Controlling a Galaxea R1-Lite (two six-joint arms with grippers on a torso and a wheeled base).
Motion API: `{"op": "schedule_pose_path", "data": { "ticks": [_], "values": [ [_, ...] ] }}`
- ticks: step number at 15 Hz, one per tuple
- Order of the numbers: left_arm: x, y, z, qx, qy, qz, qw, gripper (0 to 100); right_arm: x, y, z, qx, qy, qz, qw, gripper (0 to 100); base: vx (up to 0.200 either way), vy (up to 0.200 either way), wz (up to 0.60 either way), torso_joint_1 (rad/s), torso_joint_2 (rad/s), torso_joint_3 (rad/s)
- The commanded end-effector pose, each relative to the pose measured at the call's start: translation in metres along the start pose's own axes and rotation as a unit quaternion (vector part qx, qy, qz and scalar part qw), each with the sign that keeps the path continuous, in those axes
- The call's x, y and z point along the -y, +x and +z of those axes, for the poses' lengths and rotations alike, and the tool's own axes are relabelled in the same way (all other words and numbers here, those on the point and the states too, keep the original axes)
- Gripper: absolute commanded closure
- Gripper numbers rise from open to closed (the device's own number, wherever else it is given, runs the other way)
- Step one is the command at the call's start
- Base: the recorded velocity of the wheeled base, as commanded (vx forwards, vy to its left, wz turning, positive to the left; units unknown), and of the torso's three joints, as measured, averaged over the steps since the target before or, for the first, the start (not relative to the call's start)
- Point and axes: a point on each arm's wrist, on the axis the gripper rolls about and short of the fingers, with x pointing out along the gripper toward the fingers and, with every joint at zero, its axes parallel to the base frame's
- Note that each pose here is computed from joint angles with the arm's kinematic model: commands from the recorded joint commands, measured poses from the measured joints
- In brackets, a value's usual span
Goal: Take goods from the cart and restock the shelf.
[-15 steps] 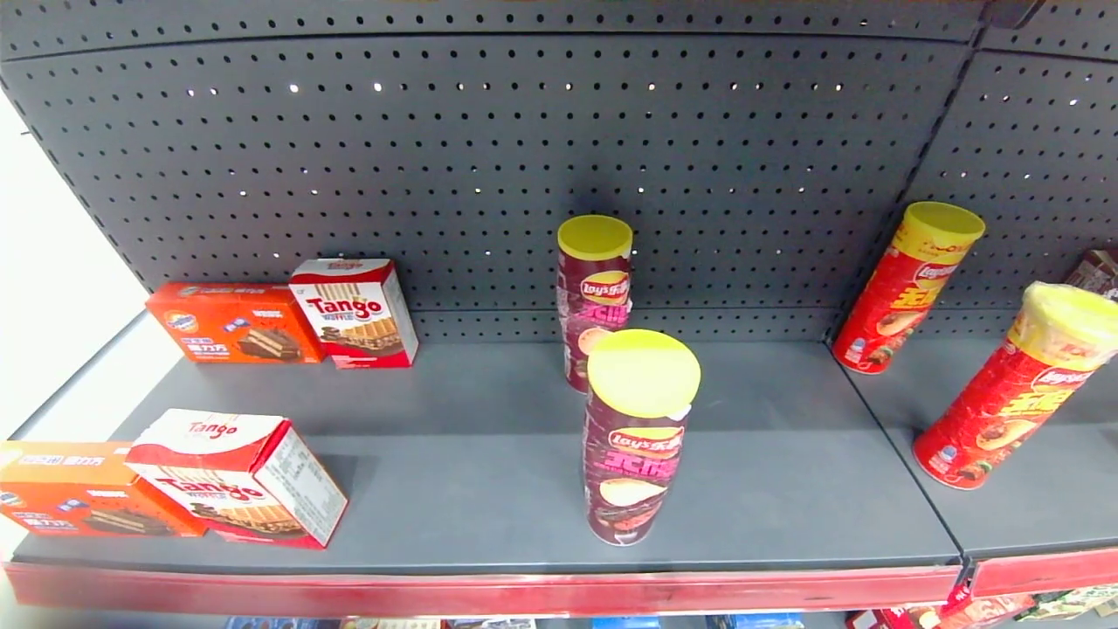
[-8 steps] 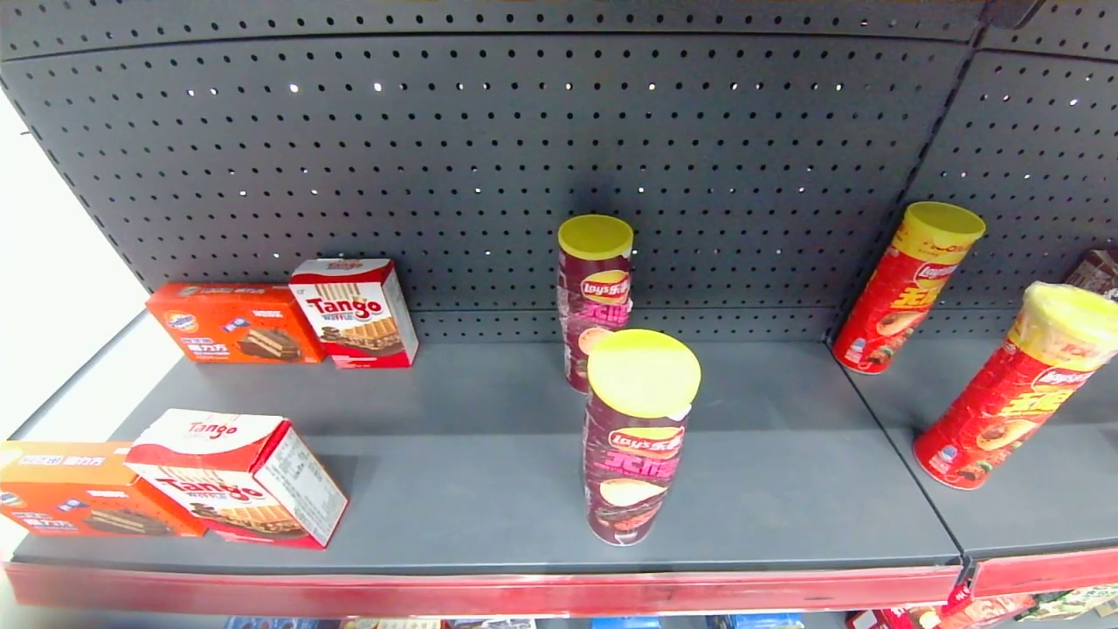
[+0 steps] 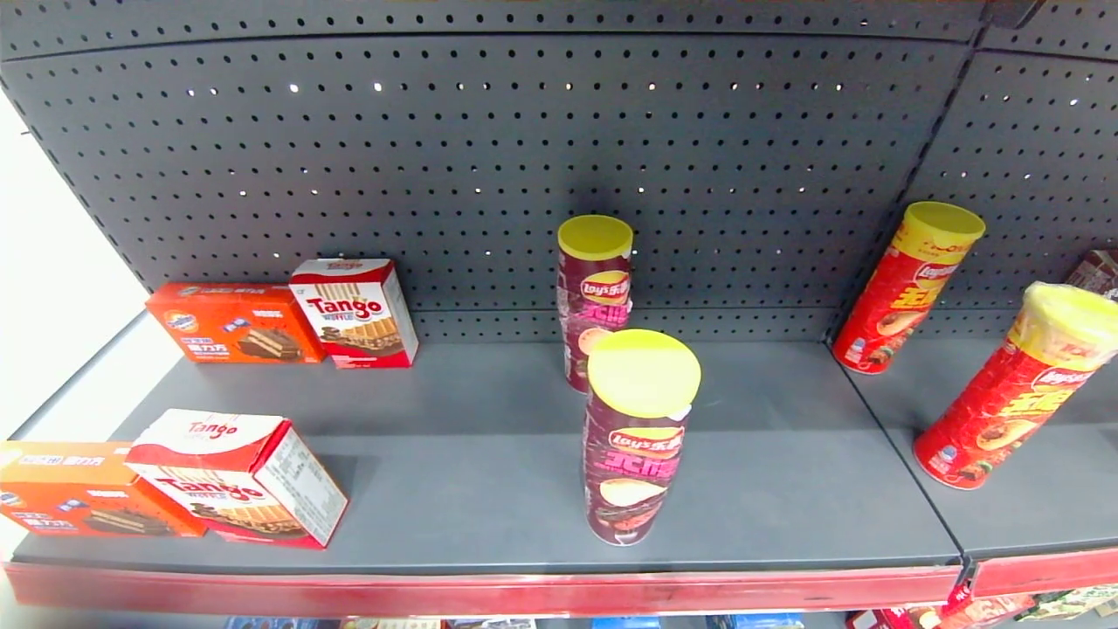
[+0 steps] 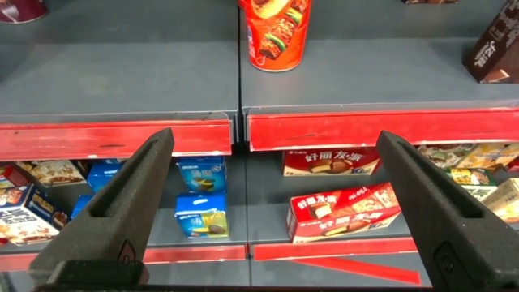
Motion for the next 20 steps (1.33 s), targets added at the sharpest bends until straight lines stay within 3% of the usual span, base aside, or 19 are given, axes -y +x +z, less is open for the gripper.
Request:
{"op": "schedule_pose_path", "data": {
  "ticks": [1, 5, 6, 7, 9, 10, 12, 14, 17, 20],
  "values": [
    [0.000, 0.000, 0.000, -0.001, 0.000, -0.001, 1.0000, 0, 0.000, 0.000, 0.000, -0.001, -0.001, 0.003, 1.000, 0, 0.000, 0.000, 0.00, 0.000, 0.00, 0.000],
    [0.000, 0.000, 0.000, -0.002, -0.001, 0.000, 1.0000, 0, -0.002, 0.002, 0.004, -0.007, -0.012, 0.053, 0.998, 0, 0.000, 0.000, 0.00, 0.000, 0.00, 0.000],
    [0.000, 0.000, 0.000, -0.002, -0.001, 0.000, 1.0000, 0, -0.002, 0.001, 0.026, 0.008, -0.001, 0.057, 0.998, 0, 0.000, 0.000, 0.00, 0.000, 0.00, 0.000],
    [0.000, 0.000, 0.000, -0.002, -0.001, -0.002, 1.0000, 0, -0.004, 0.028, 0.092, -0.043, 0.042, 0.063, 0.996, 0, 0.000, 0.000, 0.00, 0.000, 0.00, 0.000],
    [0.000, 0.000, 0.000, -0.002, -0.001, -0.002, 1.0000, 0, -0.006, 0.036, 0.105, -0.049, 0.035, 0.089, 0.994, 0, 0.000, 0.000, 0.00, 0.000, 0.00, 0.000],
    [0.000, 0.000, 0.000, -0.002, -0.002, -0.002, 1.0000, 0, -0.014, 0.062, 0.118, -0.087, -0.021, 0.188, 0.978, 0, 0.000, 0.000, 0.00, 0.000, 0.00, 0.000],
    [0.000, 0.000, 0.000, -0.002, -0.002, -0.002, 1.0000, 0, -0.028, 0.085, 0.121, -0.125, -0.042, 0.257, 0.957, 0, 0.000, 0.000, 0.00, 0.000, 0.00, 0.000],
    [0.000, 0.000, 0.000, -0.002, -0.002, -0.001, 1.0000, 0, -0.056, 0.108, 0.114, -0.181, -0.071, 0.327, 0.925, 0, 0.000, 0.000, 0.00, 0.000, 0.00, 0.000],
    [0.000, 0.000, 0.000, -0.002, -0.003, -0.001, 1.0000, 0, -0.079, 0.130, 0.109, -0.217, -0.088, 0.352, 0.906, 0, 0.000, 0.000, 0.00, 0.000, 0.00, 0.000],
    [0.000, 0.000, 0.000, -0.002, -0.003, -0.001, 1.0000, 0, -0.110, 0.159, 0.113, -0.240, -0.109, 0.349, 0.899, 0, 0.000, 0.000, 0.00, 0.000, 0.00, 0.000]
  ]
}}
